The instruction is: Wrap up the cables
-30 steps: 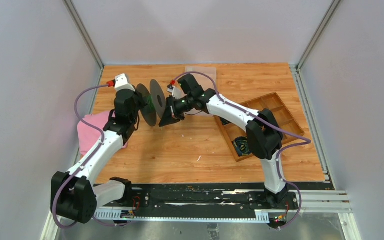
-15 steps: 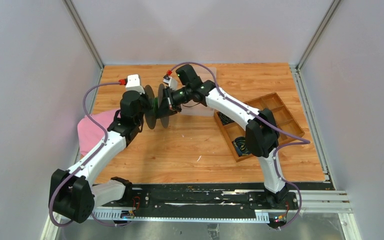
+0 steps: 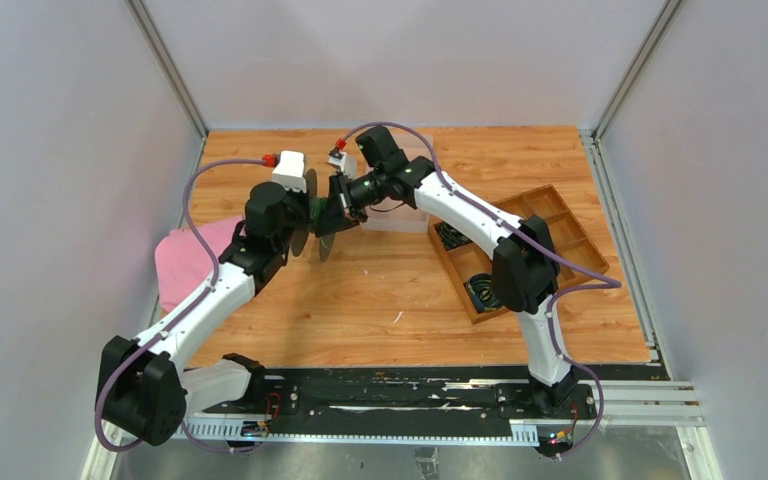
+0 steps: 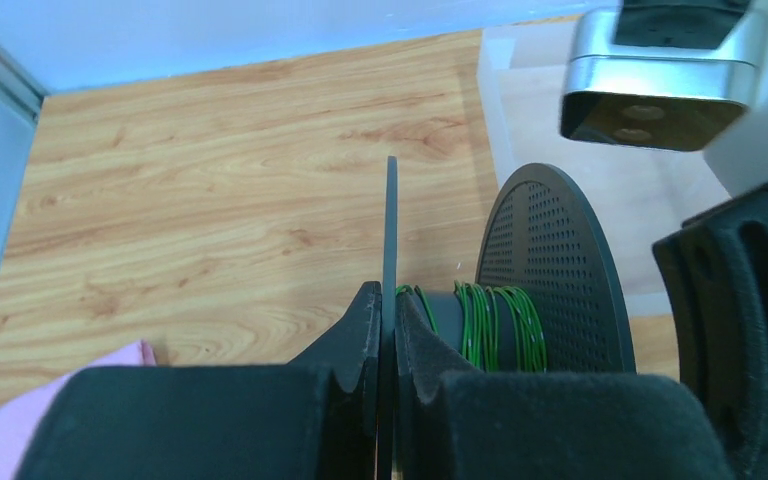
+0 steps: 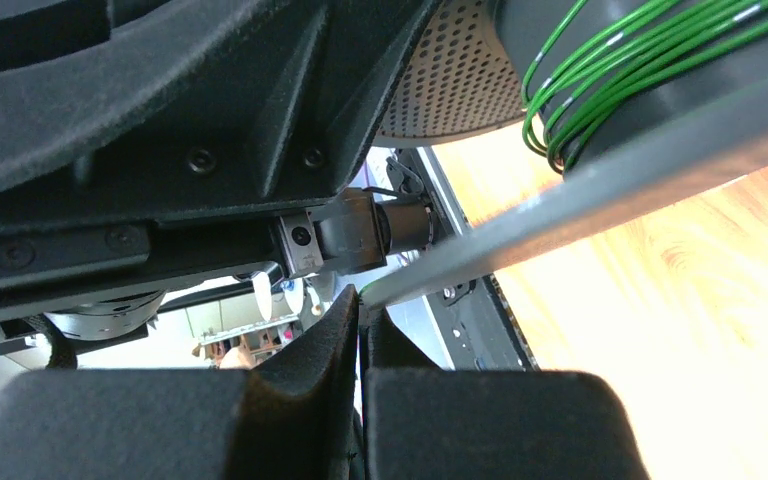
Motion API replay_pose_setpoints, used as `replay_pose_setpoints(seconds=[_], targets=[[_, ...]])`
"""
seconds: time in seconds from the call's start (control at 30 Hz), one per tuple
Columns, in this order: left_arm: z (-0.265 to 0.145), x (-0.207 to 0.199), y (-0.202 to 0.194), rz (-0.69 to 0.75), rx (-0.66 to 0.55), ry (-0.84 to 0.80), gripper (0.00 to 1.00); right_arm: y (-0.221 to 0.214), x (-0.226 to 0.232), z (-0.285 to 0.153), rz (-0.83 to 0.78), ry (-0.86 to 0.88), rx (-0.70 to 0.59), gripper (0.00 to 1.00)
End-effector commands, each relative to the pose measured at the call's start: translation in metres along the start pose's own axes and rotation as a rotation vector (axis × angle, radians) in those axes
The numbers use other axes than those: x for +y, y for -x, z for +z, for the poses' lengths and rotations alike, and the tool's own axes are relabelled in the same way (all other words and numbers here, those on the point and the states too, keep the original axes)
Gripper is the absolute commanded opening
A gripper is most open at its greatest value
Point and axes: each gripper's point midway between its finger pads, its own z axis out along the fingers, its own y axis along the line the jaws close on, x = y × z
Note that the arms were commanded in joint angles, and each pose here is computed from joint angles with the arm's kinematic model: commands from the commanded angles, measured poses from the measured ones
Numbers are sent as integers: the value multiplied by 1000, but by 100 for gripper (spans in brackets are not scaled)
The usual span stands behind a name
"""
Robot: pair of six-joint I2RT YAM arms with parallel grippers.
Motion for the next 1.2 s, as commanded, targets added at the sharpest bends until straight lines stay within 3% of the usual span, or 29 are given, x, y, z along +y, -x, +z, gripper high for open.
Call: replay_pose_setpoints(seconds=[0.0,0.37,0.83,1.17], targets=[[-5,-42,35,71,-130,-188,0,15,-8,-7,-74,-33,-55,1],[-13,-70,27,249,-150,-375,0,5,-2,-17,-198,-58,-24,1],[-29,-88,20,493,-209,-539,0,-4,7,-20,-190,-21,18,1],[-35,-97,15,538,-199,-618,0,-7,-1,-22,-185,-21,41,1]])
